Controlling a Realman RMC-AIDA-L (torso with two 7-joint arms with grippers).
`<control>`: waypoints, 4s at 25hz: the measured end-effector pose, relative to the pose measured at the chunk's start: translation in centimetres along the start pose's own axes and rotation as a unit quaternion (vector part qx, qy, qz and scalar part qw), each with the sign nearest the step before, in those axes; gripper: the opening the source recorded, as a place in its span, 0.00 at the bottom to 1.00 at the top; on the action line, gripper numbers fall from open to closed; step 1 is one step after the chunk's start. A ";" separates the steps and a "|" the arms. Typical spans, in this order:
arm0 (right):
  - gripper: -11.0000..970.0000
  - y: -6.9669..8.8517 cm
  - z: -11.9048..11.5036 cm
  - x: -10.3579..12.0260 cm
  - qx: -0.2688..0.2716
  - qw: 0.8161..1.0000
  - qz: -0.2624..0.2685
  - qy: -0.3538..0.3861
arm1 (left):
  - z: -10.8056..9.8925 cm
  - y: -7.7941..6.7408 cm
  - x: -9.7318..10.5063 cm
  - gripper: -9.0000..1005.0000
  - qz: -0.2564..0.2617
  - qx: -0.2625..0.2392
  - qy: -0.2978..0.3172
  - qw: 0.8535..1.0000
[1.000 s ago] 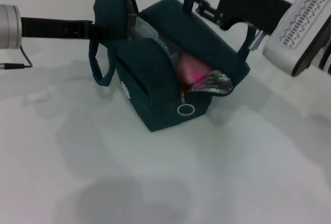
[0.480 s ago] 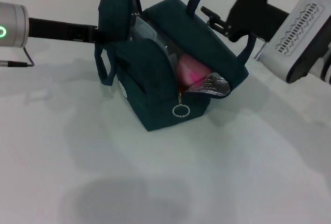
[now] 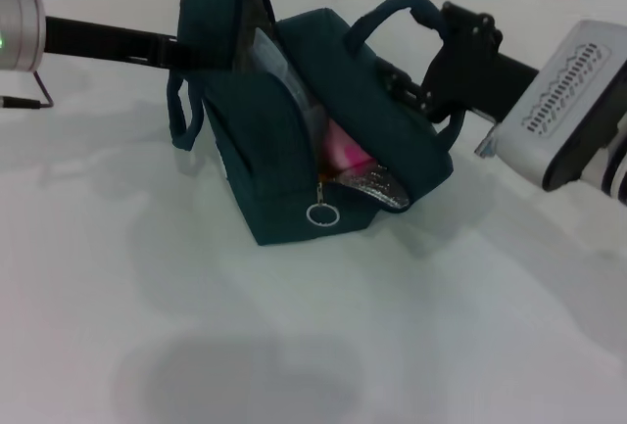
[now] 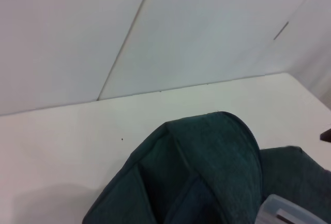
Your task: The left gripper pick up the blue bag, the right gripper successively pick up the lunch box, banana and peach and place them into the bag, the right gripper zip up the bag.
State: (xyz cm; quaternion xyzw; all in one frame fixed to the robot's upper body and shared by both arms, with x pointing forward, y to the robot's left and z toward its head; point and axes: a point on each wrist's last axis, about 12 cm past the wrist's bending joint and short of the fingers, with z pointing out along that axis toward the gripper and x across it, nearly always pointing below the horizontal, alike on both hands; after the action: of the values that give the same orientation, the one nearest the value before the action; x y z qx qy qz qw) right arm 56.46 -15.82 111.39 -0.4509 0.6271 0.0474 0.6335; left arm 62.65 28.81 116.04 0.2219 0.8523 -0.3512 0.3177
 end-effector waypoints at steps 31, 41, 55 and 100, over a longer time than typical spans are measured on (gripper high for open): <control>0.63 -6.0 -6.8 1.0 -0.109 0.958 0.194 -0.181 | 0.9 -2.4 -1.1 0.06 0.013 0.067 0.045 0.997; 0.63 -6.7 -10.4 4.5 -0.296 0.902 0.258 -0.177 | 1.4 -3.5 -3.6 0.06 0.018 0.079 0.041 0.996; 0.63 -1.1 -5.4 6.0 -0.400 0.887 0.230 0.020 | 1.4 -3.1 -2.5 0.06 0.001 0.076 0.042 0.996; 0.61 1.0 2.0 2.6 -0.421 0.895 0.127 0.071 | 1.4 -2.8 -1.7 0.06 -0.010 0.073 0.041 0.996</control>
State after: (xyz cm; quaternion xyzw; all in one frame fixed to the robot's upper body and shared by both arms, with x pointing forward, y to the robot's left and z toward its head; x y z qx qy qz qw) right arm 57.83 -15.26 108.32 -0.5939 0.6439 0.3549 0.3267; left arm 62.65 25.62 117.71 0.2499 0.8387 -0.4067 0.2621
